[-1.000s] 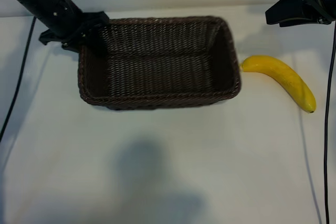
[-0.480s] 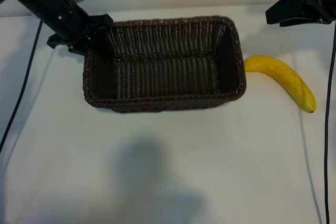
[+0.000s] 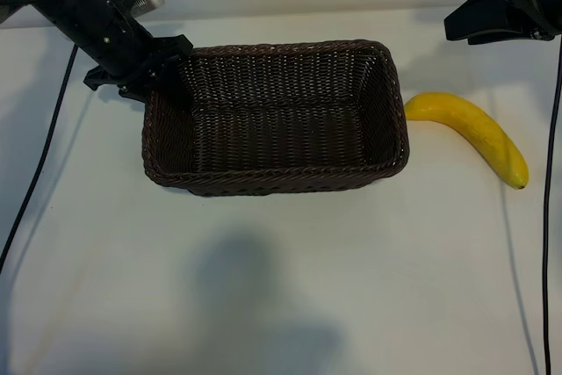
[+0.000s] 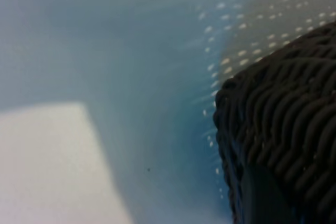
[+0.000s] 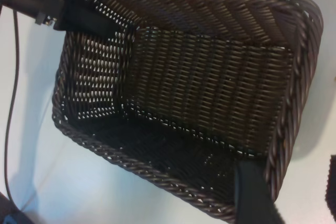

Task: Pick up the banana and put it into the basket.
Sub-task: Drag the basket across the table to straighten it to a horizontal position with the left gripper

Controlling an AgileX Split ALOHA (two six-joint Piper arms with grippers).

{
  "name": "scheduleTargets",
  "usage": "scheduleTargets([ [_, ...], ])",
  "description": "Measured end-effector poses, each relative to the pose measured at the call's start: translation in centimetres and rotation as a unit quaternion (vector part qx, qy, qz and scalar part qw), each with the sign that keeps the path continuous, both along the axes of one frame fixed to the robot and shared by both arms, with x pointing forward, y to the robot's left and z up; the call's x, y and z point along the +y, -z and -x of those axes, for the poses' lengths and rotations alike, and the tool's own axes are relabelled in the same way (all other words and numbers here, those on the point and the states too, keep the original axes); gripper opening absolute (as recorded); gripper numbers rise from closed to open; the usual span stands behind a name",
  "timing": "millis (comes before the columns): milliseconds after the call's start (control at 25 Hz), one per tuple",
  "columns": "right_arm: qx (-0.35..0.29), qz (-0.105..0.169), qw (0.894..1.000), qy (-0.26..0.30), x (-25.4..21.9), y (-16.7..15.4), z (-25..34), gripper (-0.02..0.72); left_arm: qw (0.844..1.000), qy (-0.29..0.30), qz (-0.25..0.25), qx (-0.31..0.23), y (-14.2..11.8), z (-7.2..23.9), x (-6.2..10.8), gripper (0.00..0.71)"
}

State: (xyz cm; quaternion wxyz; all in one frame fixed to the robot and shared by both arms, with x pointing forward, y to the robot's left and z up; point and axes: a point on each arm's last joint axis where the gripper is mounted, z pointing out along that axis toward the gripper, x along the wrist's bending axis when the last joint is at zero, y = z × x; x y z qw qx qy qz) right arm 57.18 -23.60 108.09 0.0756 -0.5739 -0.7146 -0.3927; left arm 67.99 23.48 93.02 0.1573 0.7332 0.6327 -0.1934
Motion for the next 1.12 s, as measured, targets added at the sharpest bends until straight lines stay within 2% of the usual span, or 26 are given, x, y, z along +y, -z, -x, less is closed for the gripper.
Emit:
scheduleTargets([
  [920,0.0,0.0,1.0,0.0,0.0,0.0,0.0,0.363,1.0,-0.007,-0.005,0.002,0.61,-0.16,-0.39,0.288],
  [1000,0.0,0.0,1.0,0.0,0.0,0.0,0.0,0.363,1.0,-0.008,-0.004,0.002,0.61,-0.16,-0.4,0.312],
  [1120,0.0,0.0,1.0,0.0,0.0,0.0,0.0,0.363,1.0,-0.01,0.002,0.005,0.55,-0.14,-0.5,0.398],
])
